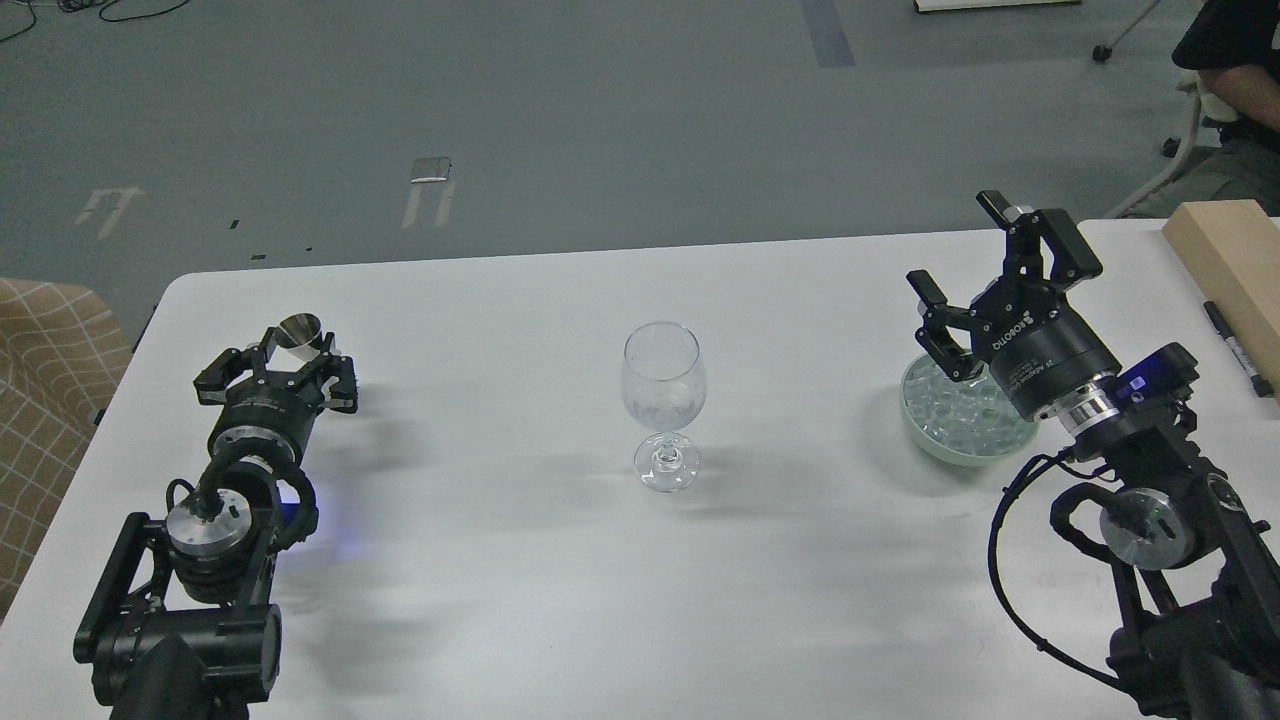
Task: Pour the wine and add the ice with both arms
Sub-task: 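Lower the silver cup onto the table and open the left gripper, then raise the open left gripper away from the silver cup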
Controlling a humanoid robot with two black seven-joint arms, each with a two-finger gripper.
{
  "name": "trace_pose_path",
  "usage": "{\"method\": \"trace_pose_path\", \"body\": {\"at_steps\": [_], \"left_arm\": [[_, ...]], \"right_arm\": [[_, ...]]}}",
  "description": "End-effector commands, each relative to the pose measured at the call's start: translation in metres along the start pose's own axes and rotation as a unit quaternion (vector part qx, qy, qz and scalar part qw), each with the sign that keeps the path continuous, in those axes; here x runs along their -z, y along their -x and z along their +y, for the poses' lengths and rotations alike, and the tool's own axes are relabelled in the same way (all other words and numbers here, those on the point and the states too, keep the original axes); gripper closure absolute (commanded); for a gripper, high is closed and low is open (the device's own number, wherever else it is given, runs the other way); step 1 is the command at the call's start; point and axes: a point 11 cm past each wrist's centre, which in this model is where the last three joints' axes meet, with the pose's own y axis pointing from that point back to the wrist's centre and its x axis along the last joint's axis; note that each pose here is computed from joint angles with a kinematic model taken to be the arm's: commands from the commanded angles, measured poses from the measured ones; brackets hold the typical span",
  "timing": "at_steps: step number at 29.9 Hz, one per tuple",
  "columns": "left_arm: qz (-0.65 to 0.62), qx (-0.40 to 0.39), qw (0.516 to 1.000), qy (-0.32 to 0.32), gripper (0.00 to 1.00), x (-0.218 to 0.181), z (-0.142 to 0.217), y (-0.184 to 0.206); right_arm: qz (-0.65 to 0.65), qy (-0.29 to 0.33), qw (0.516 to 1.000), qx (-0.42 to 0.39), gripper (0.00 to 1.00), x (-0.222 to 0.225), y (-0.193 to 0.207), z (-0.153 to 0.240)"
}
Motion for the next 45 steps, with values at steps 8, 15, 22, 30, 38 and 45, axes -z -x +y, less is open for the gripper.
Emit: {"method": "trace_pose_path", "body": {"at_steps": [8, 15, 22, 30, 38, 45], "left_arm": [[-0.001, 0.004, 1.0, 0.001, 0.06, -0.001, -0.002, 0.004], [-0.02, 0.036, 0.999, 0.016, 0.06, -0.025, -0.003, 0.024], [-0.042, 0.069, 0.996, 0.035, 0.06, -0.053, 0.004, 0.048], [-0.048, 0.104, 0.993, 0.022, 0.06, -0.052, 0.011, 0.073], [-0.081, 0.137, 0.987, 0.029, 0.06, -0.068, 0.01, 0.105], [-0.114, 0.163, 0.98, 0.031, 0.04, -0.086, 0.009, 0.13]], "right_arm": [[0.0, 0.001, 1.0, 0.0, 0.0, 0.0, 0.0, 0.0], [-0.002, 0.004, 1.0, -0.003, 0.0, -0.003, -0.002, 0.001], [-0.001, 0.004, 1.0, -0.003, 0.0, -0.003, -0.002, 0.001], [0.0, 0.003, 1.0, -0.001, 0.0, -0.001, -0.001, 0.0], [-0.001, 0.002, 1.0, -0.003, 0.0, -0.001, -0.002, 0.001], [0.001, -0.002, 1.0, -0.002, 0.0, 0.002, -0.001, 0.0]]}}
